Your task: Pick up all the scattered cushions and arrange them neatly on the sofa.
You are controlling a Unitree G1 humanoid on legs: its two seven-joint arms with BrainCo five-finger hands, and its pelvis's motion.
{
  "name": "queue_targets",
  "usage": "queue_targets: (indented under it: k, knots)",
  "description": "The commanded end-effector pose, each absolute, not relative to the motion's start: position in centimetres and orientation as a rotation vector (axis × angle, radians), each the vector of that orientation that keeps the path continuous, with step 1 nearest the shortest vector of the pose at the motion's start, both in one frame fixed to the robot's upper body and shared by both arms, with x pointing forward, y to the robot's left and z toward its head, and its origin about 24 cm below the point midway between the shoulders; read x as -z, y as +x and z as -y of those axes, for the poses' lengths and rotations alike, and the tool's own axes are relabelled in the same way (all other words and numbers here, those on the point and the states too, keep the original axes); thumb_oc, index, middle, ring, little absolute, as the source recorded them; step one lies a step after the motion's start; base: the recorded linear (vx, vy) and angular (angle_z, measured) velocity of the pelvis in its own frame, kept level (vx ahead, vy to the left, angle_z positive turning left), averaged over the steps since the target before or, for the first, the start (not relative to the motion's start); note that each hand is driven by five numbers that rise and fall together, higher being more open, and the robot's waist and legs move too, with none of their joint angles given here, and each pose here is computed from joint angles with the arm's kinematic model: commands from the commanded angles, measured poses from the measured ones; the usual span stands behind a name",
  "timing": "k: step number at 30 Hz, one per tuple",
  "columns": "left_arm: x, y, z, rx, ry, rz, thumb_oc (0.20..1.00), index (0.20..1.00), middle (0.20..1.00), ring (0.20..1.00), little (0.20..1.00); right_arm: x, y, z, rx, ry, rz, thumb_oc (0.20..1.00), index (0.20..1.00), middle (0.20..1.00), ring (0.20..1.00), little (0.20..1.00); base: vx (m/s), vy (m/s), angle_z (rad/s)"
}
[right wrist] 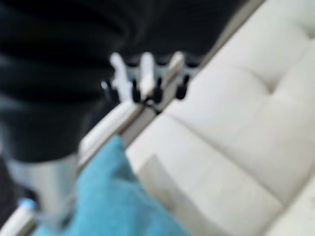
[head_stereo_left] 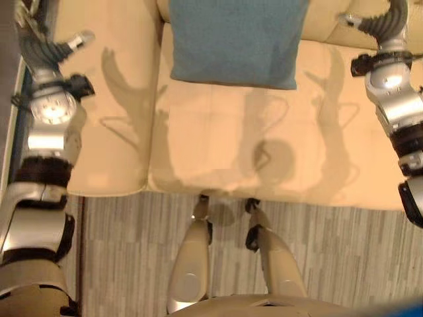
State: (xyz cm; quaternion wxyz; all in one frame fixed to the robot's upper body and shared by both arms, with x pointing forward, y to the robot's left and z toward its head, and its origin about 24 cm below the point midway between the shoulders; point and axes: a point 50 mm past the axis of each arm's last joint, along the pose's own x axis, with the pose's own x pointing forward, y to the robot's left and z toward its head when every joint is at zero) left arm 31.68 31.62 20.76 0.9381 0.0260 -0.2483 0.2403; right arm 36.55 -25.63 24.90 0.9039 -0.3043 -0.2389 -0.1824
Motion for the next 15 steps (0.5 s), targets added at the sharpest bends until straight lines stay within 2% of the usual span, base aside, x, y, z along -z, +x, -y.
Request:
queue_targets:
  k: [1, 2, 3, 5, 7, 8, 10, 15]
  knots:
    - [-18.0, 29.1, -31.8, -0.453, 0.116, 0.51, 1.0, 1.0, 1.0, 1.0, 1.0, -20.9, 33.9, 27.7, 0.277, -0.796, 0.439, 1.0, 1.0, 1.0, 1.0, 1.0, 0.07, -0.016, 0.02]
    - [-18.0, 29.1, -31.8, -0.452, 0.117, 0.509, 1.0, 1.0, 1.0, 1.0, 1.0, -20.9, 33.8, 27.7, 0.277, -0.796, 0.437, 1.0, 1.0, 1.0, 1.0, 1.0, 0.15, -0.035, 0.08]
    - [-14.1, 27.5, -31.7, -0.442, 0.124, 0.394, 1.0, 1.0, 1.0, 1.0, 1.0, -17.0, 32.2, 28.6, 0.237, -0.822, 0.333, 1.0, 1.0, 1.0, 1.0, 1.0, 0.08, -0.02, 0.12]
    - [-12.3, 26.7, -31.4, -0.432, 0.136, 0.335, 1.0, 1.0, 1.0, 1.0, 1.0, -15.2, 31.4, 28.7, 0.207, -0.82, 0.283, 1.0, 1.0, 1.0, 1.0, 1.0, 0.09, -0.023, 0.18]
    - [-8.3, 25.3, -31.0, -0.415, 0.133, 0.186, 1.0, 1.0, 1.0, 1.0, 1.0, -11.7, 29.8, 29.2, 0.181, -0.829, 0.172, 1.0, 1.0, 1.0, 1.0, 1.0, 0.09, -0.029, 0.17]
    - [-4.1, 23.2, -30.9, -0.412, 0.125, 0.017, 1.0, 1.0, 1.0, 1.0, 1.0, -7.7, 28.0, 29.3, 0.144, -0.798, 0.032, 1.0, 1.0, 1.0, 1.0, 1.0, 0.1, -0.046, 0.23]
    - [-0.6, 21.1, -30.9, -0.412, 0.124, -0.14, 1.0, 1.0, 1.0, 1.0, 1.0, -4.2, 26.1, 29.6, 0.102, -0.831, -0.11, 1.0, 1.0, 1.0, 1.0, 1.0, 0.07, -0.034, 0.2]
    - [4.1, 18.1, -30.5, -0.395, 0.142, -0.373, 1.0, 1.0, 1.0, 1.0, 1.0, 0.5, 24.0, 29.1, 0.031, -0.854, -0.297, 1.0, 1.0, 1.0, 1.0, 1.0, 0.03, -0.017, 0.03]
